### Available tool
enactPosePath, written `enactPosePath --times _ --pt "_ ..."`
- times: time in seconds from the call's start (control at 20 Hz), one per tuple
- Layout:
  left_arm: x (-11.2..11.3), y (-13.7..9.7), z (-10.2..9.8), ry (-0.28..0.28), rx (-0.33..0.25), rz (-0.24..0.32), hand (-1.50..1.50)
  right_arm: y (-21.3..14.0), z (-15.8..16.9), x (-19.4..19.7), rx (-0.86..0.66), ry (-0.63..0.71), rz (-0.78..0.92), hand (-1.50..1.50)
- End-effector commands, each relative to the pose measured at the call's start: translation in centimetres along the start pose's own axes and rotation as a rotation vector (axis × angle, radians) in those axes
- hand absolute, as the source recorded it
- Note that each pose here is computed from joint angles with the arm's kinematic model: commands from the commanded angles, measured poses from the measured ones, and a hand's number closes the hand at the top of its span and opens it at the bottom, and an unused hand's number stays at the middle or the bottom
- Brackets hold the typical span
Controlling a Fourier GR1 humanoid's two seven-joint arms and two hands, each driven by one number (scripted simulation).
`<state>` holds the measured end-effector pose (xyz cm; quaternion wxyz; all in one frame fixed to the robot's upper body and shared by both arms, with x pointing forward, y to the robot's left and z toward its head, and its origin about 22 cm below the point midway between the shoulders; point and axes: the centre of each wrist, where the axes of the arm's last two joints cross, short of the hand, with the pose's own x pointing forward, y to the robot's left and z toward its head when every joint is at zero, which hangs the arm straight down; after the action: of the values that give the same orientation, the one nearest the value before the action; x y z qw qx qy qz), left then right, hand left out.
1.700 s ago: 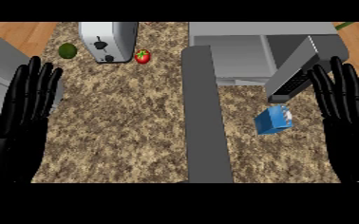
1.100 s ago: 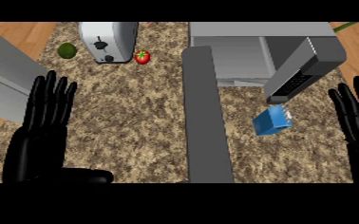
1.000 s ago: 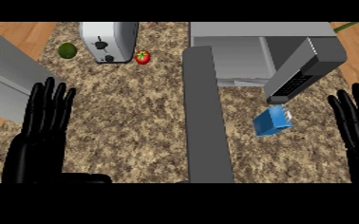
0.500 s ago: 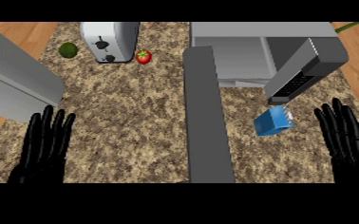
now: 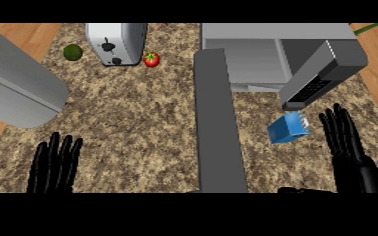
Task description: Pick up the milk, place it into the microwave and close the microwave
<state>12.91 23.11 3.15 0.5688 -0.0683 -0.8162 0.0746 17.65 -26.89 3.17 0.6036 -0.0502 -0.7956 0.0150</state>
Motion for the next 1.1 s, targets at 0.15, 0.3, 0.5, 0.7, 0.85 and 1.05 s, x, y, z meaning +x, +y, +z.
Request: enactPosePath --times 0.15,0.3,0.5,0.7,0.85,1.05 --pt "0.5 0.4 3.3 -0.006 0.005 -0.003 -1.50 2.3 -0.9 -3.1 -0.101 0.029 0.045 -1.50" --pt "-0.6 1.3 1.6 -0.010 0.009 -0.003 -1.50 1.2 -0.4 -6.8 -0.126 0.054 0.056 -1.50" --pt "0.5 1.5 2.4 0.004 0.011 0.005 -1.50 -1.6 -0.1 -9.7 -0.177 0.051 0.086 -1.50" --pt "0.1 -0.1 3.0 0.006 0.004 0.014 -1.50 -2.4 0.3 -12.2 -0.161 0.087 0.078 -1.50" --pt "-0.7 1.0 5.2 0.006 0.010 0.004 -1.50 -4.9 0.8 -13.5 -0.164 0.079 0.095 -1.50" --pt "-0.5 1.0 2.5 -0.015 0.009 0.015 -1.50 -4.4 1.3 -15.3 -0.156 0.056 0.092 -1.50"
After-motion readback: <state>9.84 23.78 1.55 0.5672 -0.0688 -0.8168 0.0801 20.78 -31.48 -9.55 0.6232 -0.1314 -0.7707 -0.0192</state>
